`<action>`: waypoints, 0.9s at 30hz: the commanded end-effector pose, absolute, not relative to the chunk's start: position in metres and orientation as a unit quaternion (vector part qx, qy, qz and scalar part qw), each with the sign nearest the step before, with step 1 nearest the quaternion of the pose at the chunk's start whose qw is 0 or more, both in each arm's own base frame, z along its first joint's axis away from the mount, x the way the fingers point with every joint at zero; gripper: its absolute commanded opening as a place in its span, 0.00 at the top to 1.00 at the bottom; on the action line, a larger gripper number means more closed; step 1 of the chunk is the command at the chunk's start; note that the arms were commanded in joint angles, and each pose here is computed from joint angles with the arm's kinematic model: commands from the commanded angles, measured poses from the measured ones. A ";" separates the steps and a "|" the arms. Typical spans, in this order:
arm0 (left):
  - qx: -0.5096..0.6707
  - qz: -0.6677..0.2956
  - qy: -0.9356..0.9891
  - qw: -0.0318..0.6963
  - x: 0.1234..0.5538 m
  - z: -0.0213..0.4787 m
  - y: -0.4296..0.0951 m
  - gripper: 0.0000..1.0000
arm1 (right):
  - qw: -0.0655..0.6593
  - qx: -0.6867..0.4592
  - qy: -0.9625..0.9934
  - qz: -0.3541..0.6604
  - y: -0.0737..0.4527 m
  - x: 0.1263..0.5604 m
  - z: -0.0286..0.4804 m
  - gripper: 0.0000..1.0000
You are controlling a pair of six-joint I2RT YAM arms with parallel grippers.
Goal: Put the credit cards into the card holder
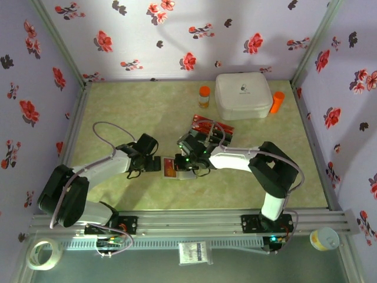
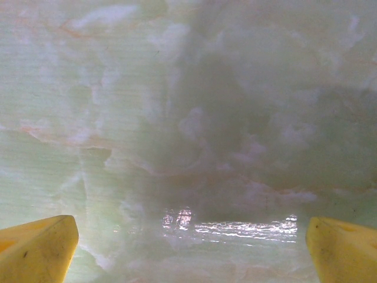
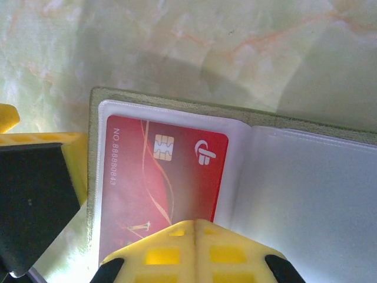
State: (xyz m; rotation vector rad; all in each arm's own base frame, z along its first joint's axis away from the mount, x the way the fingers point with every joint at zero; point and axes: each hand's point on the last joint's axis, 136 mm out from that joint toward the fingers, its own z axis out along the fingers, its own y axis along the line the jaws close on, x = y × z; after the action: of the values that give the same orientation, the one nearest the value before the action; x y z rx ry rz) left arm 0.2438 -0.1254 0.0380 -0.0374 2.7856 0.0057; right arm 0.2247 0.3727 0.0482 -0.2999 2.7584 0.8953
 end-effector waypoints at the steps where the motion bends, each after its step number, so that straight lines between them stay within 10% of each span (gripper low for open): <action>1: -0.009 0.002 0.985 0.174 0.245 0.039 -0.125 0.00 | 0.114 -0.108 0.939 0.304 0.370 0.224 0.050 0.96; 27: -0.061 -0.114 0.974 0.184 0.253 0.072 -0.160 0.00 | 0.089 -0.100 0.933 0.333 0.390 0.223 0.034 0.98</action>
State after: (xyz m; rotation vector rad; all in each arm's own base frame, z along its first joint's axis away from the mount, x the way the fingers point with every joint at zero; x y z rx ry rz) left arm 0.2464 -0.1450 0.0573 -0.1014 2.7833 -0.1794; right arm 0.2208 0.3834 0.0297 -0.3016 2.7922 0.9565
